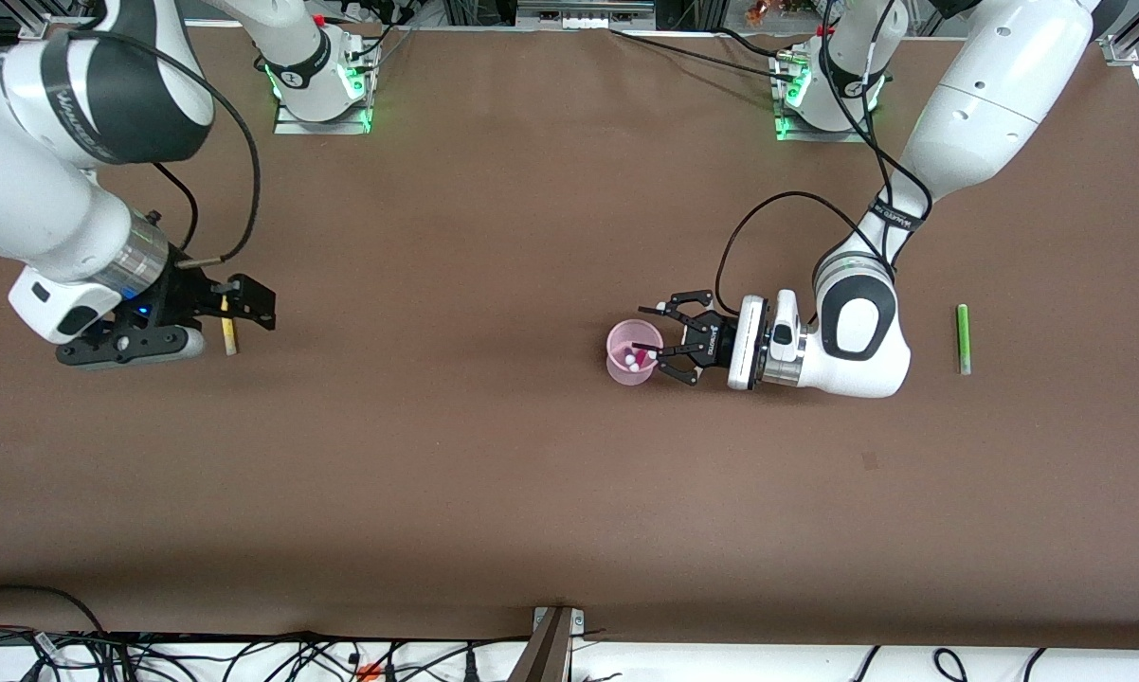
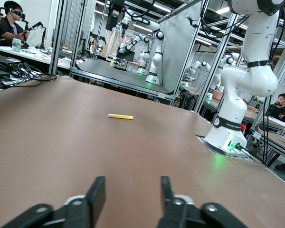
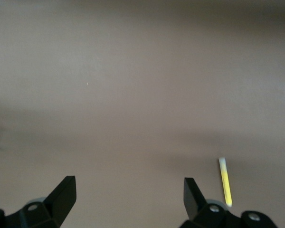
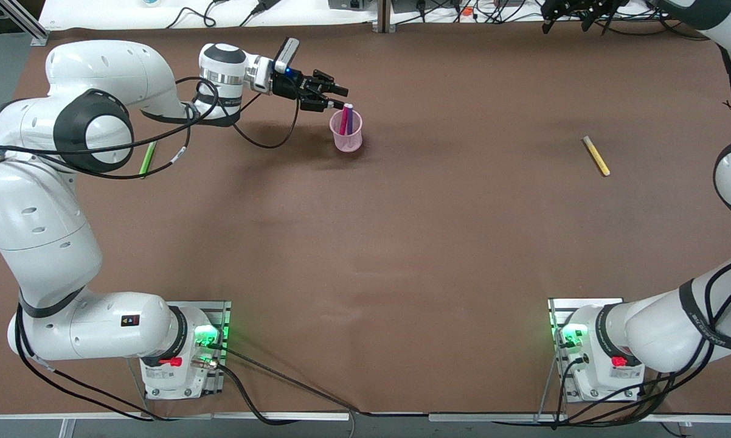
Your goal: Organize pens into pink holder with both arms
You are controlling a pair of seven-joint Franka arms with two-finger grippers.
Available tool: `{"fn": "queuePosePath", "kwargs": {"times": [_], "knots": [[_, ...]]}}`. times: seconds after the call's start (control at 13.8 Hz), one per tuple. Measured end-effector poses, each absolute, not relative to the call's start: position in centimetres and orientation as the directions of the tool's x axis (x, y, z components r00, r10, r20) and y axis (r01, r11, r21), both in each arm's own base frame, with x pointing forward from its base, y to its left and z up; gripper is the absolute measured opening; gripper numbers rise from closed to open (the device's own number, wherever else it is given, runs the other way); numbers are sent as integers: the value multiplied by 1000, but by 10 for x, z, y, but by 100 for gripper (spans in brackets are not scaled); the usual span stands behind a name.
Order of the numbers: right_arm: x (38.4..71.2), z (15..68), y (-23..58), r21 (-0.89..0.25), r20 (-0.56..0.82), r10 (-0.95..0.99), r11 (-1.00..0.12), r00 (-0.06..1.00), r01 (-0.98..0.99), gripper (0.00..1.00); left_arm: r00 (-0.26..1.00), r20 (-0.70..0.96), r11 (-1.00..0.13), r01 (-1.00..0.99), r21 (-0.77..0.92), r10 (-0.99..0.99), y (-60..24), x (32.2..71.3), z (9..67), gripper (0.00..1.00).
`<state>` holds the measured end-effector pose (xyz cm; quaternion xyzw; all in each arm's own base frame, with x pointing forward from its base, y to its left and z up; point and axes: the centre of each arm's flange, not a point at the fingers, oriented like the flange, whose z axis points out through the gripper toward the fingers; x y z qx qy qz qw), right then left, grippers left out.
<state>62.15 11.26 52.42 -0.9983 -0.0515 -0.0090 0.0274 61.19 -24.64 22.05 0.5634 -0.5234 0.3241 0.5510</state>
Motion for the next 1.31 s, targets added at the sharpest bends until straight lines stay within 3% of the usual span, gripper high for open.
{"fn": "queuePosePath", "kwargs": {"times": [0.15,0.22,0.29,0.8,1.09,1.31], "knots": [[613,533,101,-55,-11,89,-995,996,89,100,237,944,158,-948,276,-230,-247,613,223,82],[609,535,93,-56,-30,79,-995,996,77,100,234,944,160,-948,275,-234,-247,614,226,96],[607,537,83,-58,-47,65,-996,997,62,100,235,939,163,-946,281,-252,-246,616,232,100],[569,587,38,-99,-86,68,-993,994,59,100,332,726,88,-876,474,-603,-221,633,331,100],[564,593,38,-99,-80,71,-993,994,63,100,411,465,-76,-807,586,-784,-205,640,375,100],[564,596,37,-98,-72,68,-993,995,61,100,489,246,-265,-755,600,-837,-196,644,415,100]]}}
